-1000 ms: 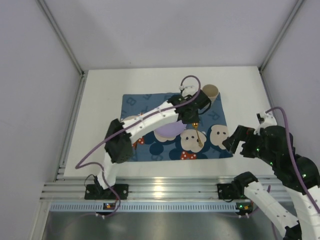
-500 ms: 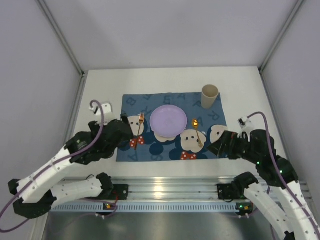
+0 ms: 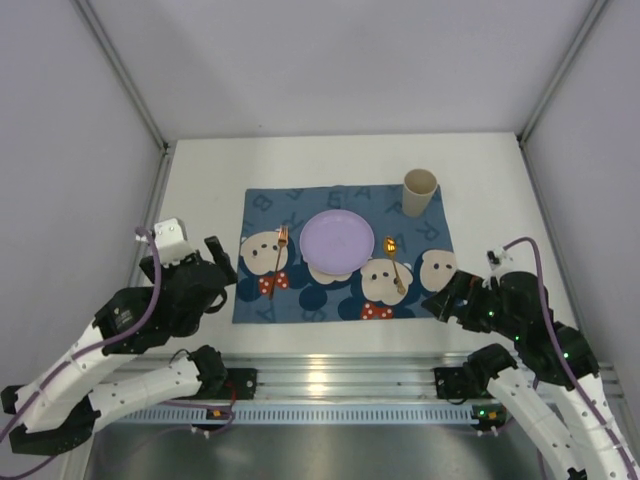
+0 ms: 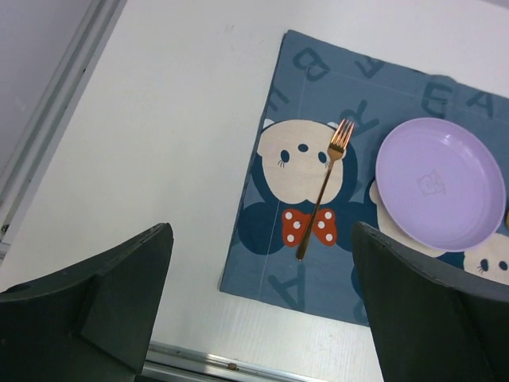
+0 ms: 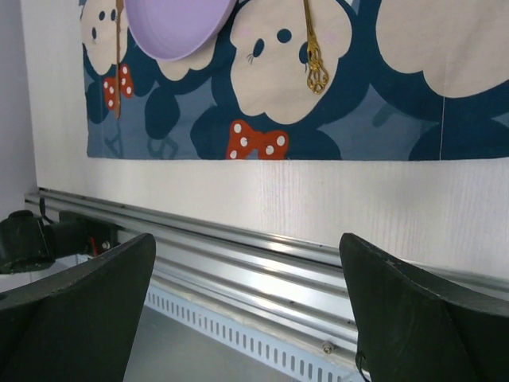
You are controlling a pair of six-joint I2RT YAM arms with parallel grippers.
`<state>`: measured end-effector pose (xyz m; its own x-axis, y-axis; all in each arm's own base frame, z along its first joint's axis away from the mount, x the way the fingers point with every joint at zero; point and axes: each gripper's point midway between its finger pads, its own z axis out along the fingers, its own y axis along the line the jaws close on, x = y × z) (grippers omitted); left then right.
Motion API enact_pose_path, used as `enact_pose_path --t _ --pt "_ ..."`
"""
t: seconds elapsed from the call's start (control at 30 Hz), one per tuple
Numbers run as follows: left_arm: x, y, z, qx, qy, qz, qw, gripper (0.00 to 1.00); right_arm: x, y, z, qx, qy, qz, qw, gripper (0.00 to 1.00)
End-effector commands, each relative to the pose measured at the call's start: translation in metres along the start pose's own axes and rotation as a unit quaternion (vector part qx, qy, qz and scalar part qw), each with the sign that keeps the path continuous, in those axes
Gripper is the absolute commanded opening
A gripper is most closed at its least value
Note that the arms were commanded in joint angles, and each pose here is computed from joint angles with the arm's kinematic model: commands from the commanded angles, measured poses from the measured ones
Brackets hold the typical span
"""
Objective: Set the dinner table for one person
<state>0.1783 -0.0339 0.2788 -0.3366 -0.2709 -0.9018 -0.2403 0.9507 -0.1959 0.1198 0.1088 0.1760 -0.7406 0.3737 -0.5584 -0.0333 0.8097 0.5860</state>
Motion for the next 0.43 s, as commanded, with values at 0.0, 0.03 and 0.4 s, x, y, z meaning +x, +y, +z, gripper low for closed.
enact_pose_path --t 0.0,0.03,0.4 --pt "0.006 0.0 0.004 -0.008 0.004 0.029 1.0 0.98 0.002 -0.003 -0.004 0.006 -0.001 0.001 1.0 1.0" --pt "0.006 -0.002 0.005 -0.005 0.004 0.034 0.999 0.99 0.001 -0.002 -0.005 0.001 -0.007 -0.003 1.0 1.0" --pt "0.018 -0.019 0.009 0.028 0.023 0.06 0.998 0.98 0.005 0.001 -0.008 -0.015 -0.001 -0.024 1.0 1.0"
